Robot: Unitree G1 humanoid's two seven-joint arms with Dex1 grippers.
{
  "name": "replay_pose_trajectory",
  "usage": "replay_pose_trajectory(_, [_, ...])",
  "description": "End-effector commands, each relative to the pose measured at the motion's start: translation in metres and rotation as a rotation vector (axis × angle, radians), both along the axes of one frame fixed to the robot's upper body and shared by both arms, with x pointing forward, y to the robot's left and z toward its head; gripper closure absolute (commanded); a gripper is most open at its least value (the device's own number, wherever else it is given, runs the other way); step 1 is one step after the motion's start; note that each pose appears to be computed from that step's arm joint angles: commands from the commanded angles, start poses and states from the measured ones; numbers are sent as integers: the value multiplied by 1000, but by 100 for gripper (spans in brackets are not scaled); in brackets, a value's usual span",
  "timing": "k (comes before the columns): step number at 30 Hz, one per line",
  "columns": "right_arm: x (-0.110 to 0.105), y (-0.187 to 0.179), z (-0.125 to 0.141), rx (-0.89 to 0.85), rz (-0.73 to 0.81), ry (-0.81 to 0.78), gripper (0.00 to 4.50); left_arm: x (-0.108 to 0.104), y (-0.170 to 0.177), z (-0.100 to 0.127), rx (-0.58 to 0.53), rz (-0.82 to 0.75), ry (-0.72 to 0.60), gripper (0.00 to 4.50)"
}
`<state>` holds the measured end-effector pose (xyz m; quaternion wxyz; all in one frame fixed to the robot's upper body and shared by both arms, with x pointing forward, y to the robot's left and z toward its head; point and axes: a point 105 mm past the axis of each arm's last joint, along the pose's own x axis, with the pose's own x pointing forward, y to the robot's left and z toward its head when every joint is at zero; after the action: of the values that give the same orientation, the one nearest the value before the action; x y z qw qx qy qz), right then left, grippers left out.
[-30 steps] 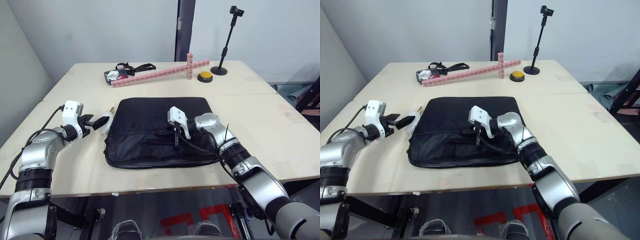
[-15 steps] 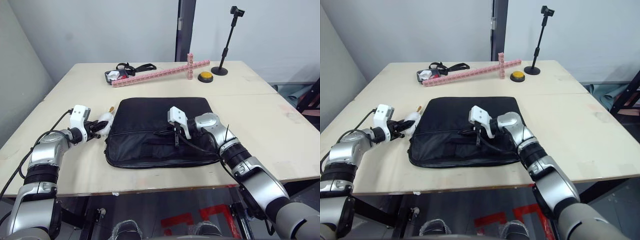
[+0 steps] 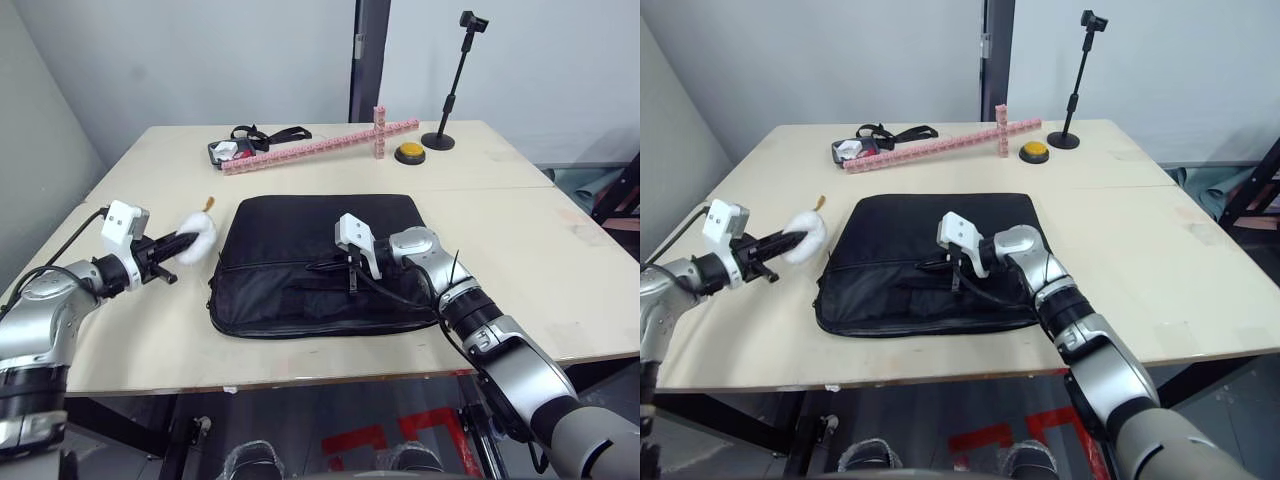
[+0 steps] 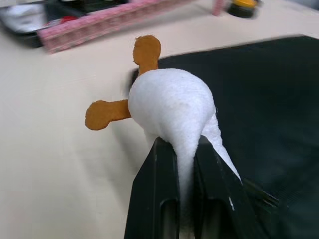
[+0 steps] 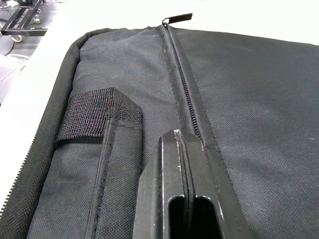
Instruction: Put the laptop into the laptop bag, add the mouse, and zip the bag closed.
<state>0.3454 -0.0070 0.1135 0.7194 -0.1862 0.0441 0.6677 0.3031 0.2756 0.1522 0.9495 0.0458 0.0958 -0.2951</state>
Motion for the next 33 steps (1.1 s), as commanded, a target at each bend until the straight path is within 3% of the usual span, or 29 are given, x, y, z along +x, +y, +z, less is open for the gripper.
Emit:
replay_pose_trajectory(1, [-1,-5,-19,-51,-24,57,450,-24,-22,14,73,-151,-15,447])
replay_pose_trajectory(11, [-3,-1,-25,-56,-7,94,450,-85,-73,-20,209,-515,151,447])
replay_pose_trajectory(15, [-4,0,-33,-69,-8,112,450,-96,-96,-33,227,-659,183,447])
replay_pose_trajectory(28, [-2,9,-36,-70,-24,108,450,-96,-162,-43,138,-879,147,447])
replay_pose_trajectory(33, [0,10,-35,-67,-28,104,450,-79,-181,-49,118,-880,127,447])
